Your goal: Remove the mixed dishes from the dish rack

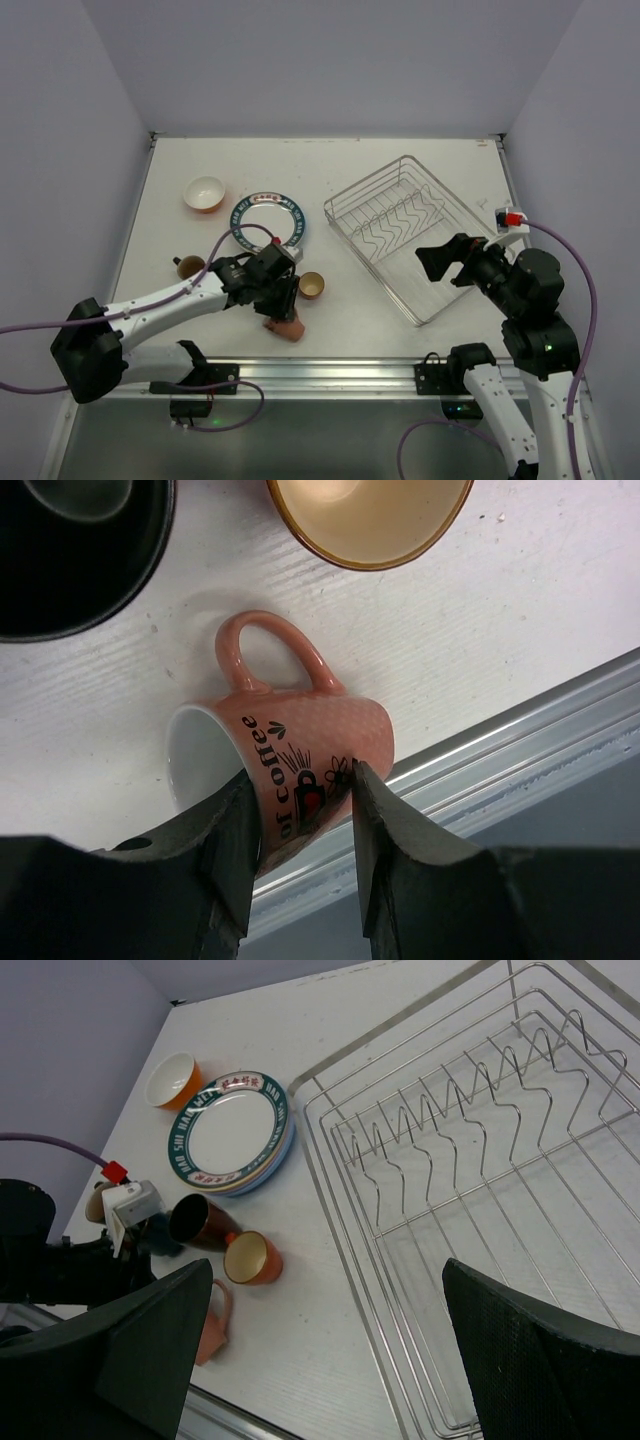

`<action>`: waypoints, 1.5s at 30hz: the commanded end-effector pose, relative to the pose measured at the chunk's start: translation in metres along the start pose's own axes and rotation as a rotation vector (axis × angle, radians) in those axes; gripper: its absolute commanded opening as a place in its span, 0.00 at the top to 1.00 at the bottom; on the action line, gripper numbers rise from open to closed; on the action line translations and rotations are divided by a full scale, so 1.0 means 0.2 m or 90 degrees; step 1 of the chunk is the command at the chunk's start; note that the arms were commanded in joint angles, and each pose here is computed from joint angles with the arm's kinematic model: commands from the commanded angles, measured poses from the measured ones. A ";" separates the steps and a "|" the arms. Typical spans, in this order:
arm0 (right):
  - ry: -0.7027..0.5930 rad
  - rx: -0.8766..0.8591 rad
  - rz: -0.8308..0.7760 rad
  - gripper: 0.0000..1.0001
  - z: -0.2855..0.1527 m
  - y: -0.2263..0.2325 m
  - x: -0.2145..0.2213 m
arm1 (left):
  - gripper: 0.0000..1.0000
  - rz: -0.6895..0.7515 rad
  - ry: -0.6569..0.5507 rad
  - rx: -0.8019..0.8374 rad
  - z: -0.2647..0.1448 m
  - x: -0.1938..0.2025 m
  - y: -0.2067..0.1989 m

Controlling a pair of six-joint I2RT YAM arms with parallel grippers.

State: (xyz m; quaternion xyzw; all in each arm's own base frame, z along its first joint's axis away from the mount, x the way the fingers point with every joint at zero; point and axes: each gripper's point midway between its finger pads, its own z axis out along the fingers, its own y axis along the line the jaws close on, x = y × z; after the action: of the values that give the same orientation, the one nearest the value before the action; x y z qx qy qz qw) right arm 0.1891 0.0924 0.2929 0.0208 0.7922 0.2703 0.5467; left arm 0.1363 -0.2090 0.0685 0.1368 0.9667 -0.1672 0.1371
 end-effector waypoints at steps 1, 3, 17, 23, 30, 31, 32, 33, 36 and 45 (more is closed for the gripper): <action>-0.014 -0.012 -0.018 0.01 -0.01 0.02 -0.03 | 0.94 0.020 0.021 -0.092 -0.03 0.04 0.09; -0.016 -0.014 -0.019 0.01 -0.01 0.02 -0.03 | 1.00 0.030 0.019 -0.108 -0.05 0.05 0.07; -0.022 -0.037 -0.025 0.01 -0.03 0.06 -0.04 | 1.00 0.064 -0.010 -0.175 -0.04 0.08 -0.03; -0.027 -0.048 -0.028 0.01 -0.04 0.08 -0.04 | 1.00 0.092 -0.023 -0.250 0.02 0.08 -0.03; -0.026 -0.046 -0.029 0.01 -0.04 0.07 -0.04 | 1.00 0.093 -0.061 -0.302 0.06 0.02 -0.04; -0.027 -0.046 -0.030 0.01 -0.04 0.08 -0.04 | 1.00 0.092 -0.067 -0.307 0.06 0.01 -0.05; -0.027 -0.045 -0.030 0.01 -0.04 0.07 -0.04 | 1.00 0.096 -0.078 -0.318 0.06 0.00 -0.05; -0.026 -0.046 -0.030 0.01 -0.04 0.07 -0.04 | 1.00 0.103 -0.073 -0.341 0.05 0.01 -0.03; -0.028 -0.045 -0.031 0.01 -0.04 0.07 -0.04 | 1.00 0.112 -0.093 -0.361 0.05 -0.01 -0.04; -0.022 -0.046 -0.030 0.01 -0.03 0.07 -0.04 | 1.00 0.077 -0.172 -0.276 0.01 -0.11 -0.15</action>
State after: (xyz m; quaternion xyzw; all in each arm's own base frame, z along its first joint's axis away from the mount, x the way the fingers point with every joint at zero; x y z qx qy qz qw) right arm 0.1817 0.0971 0.2986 0.0033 0.7831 0.2820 0.5542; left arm 0.1303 -0.2325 0.0555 0.1741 0.9534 0.0722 0.2356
